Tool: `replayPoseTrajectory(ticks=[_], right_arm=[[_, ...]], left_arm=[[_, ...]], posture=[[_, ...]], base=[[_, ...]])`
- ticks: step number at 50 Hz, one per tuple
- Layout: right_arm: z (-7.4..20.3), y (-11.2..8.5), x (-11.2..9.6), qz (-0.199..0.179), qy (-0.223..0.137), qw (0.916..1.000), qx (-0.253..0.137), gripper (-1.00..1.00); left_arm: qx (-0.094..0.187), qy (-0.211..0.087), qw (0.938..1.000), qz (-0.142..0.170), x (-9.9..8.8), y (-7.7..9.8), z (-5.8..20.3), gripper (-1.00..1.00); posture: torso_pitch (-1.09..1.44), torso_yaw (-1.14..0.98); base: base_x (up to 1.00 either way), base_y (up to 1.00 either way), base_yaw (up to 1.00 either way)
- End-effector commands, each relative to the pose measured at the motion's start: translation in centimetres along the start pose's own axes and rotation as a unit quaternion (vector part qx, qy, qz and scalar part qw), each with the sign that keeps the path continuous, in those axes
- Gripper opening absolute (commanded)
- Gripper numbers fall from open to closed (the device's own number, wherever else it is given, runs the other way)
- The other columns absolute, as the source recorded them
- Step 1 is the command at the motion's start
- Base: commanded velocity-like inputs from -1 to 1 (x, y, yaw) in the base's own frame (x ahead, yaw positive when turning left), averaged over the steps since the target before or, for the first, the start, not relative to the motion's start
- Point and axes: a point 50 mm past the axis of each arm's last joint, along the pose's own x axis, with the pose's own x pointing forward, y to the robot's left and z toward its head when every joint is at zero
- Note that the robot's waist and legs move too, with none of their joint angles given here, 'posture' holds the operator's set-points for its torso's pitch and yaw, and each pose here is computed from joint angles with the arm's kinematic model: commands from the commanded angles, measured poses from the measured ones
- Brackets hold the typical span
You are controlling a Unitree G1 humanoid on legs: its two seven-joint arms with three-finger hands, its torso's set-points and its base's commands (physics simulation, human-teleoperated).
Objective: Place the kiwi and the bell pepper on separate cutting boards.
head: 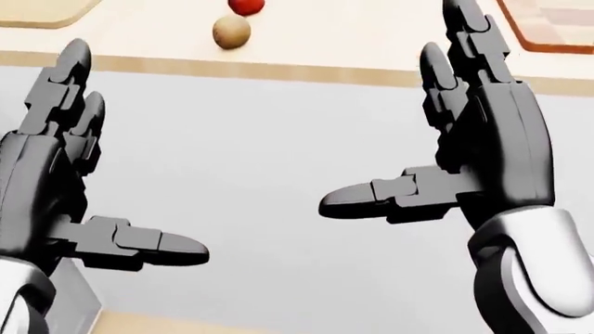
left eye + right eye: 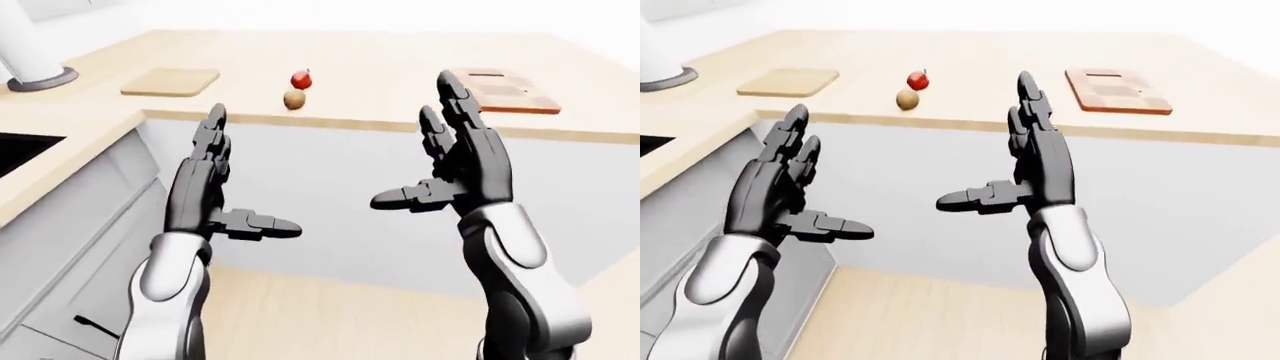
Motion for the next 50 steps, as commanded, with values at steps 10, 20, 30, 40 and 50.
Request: replayPoseTrajectory(ticks=[10, 20, 30, 40, 50], right_arm=[[2.1, 0.6, -0.2, 0.013, -0.044, 0.9989, 0.007, 1.0], [2.0, 0.5, -0.1, 0.011, -0.047, 0.9988, 0.009, 1.0], [2.4, 0.4, -0.1, 0.007, -0.053, 0.9985, 0.013, 1.0], [2.5, 0.2, -0.1, 0.003, -0.055, 0.9983, 0.022, 1.0], [2.1, 0.2, -0.1, 0.001, -0.053, 0.9984, 0.022, 1.0]], left_arm=[[0.008, -0.03, 0.9994, 0.016, -0.5, 0.7, 1.1, 1.0], [0.009, -0.03, 0.9994, 0.015, -0.5, 0.7, 1.2, 1.0], [0.009, -0.029, 0.9994, 0.013, -0.4, 0.6, 1.2, 1.0], [0.008, -0.028, 0.9995, 0.009, -0.3, 0.3, 0.9, 1.0], [0.008, -0.027, 0.9996, 0.01, -0.3, 0.3, 0.7, 1.0]], posture=[[0.0, 0.0], [0.0, 0.0], [0.0, 0.0], [0.0, 0.0], [0.0, 0.0]], base=[[0.51, 0.05, 0.0], [0.26, 0.12, 0.0], [0.21, 0.13, 0.0], [0.2, 0.07, 0.0], [0.2, 0.0, 0.0]])
